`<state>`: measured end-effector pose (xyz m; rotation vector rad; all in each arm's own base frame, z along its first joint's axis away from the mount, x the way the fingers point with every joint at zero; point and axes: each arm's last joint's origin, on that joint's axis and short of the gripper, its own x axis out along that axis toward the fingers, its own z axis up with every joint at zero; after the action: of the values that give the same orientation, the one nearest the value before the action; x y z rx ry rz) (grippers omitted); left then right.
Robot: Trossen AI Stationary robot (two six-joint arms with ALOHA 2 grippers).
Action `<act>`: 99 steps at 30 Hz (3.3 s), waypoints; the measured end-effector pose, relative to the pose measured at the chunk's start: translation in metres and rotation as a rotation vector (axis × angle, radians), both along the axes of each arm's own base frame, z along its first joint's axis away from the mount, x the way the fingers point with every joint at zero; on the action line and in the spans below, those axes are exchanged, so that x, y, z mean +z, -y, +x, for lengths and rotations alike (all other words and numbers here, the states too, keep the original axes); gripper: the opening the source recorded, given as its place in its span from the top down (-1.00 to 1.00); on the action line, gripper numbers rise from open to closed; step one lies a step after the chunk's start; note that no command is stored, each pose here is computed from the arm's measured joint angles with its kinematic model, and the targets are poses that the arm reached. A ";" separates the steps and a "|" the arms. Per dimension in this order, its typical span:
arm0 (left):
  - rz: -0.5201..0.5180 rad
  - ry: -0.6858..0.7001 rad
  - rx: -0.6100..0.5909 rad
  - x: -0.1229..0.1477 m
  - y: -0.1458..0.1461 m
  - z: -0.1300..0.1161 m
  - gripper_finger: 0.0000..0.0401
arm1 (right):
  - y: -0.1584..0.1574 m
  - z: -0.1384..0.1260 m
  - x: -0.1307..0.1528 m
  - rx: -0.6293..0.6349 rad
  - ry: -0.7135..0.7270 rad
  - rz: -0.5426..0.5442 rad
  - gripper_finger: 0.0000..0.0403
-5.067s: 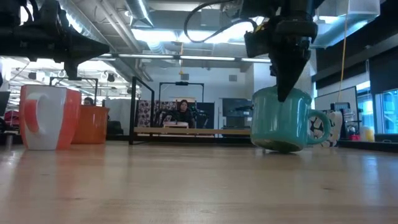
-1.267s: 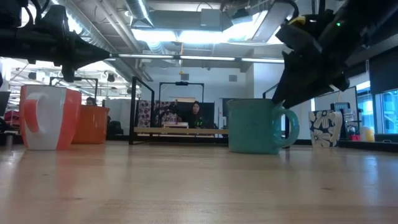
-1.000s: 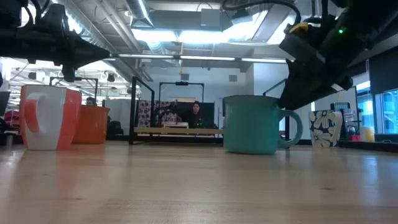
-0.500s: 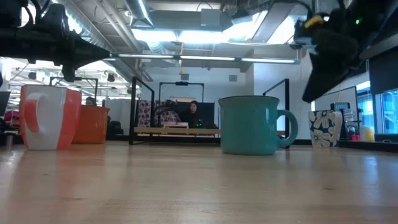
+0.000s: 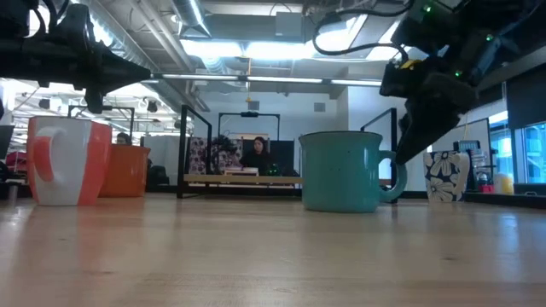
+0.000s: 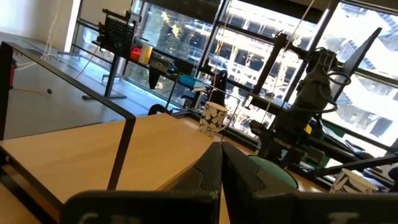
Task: Place coffee mugs
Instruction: Put the blue mug on the shelf
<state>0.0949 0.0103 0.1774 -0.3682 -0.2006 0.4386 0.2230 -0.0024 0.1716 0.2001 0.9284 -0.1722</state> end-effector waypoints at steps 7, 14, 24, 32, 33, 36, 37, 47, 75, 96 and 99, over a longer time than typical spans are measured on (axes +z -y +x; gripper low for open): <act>-0.022 0.011 -0.002 0.000 0.000 0.000 1.00 | -0.001 0.003 -0.013 0.072 0.093 -0.033 0.10; -0.023 0.014 -0.002 0.000 0.000 0.000 1.00 | -0.003 0.004 -0.031 0.082 0.057 0.018 0.12; -0.024 0.022 -0.003 0.001 0.000 0.000 1.00 | -0.003 0.012 -0.029 0.059 0.123 0.043 0.64; -0.024 0.022 -0.003 0.001 0.000 0.000 1.00 | -0.005 0.018 -0.017 -0.052 0.055 0.060 0.68; -0.023 0.020 -0.003 0.001 0.000 0.000 1.00 | -0.007 0.019 -0.012 -0.065 0.030 0.042 0.68; -0.022 0.021 -0.002 0.001 0.000 0.000 1.00 | -0.013 0.027 0.007 -0.119 -0.002 -0.006 0.68; -0.022 0.020 -0.002 0.001 0.000 0.000 1.00 | -0.014 0.031 0.016 -0.151 0.006 -0.018 0.68; -0.022 0.021 -0.002 0.001 0.000 0.000 1.00 | -0.012 0.058 0.086 -0.534 0.062 -0.157 0.68; -0.023 0.041 -0.002 0.003 0.000 0.000 1.00 | 0.136 0.103 0.079 -1.181 0.028 -0.173 0.68; 0.021 0.011 0.013 0.002 0.000 0.000 1.00 | 0.151 0.097 0.067 -1.291 0.015 -0.097 0.68; 0.029 0.007 0.014 0.002 0.000 0.000 1.00 | 0.149 0.101 0.071 -1.244 -0.005 -0.087 0.68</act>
<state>0.0944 0.0106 0.1796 -0.3400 -0.2164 0.4477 0.3239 -0.1510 0.2426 0.6791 0.6862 -1.3538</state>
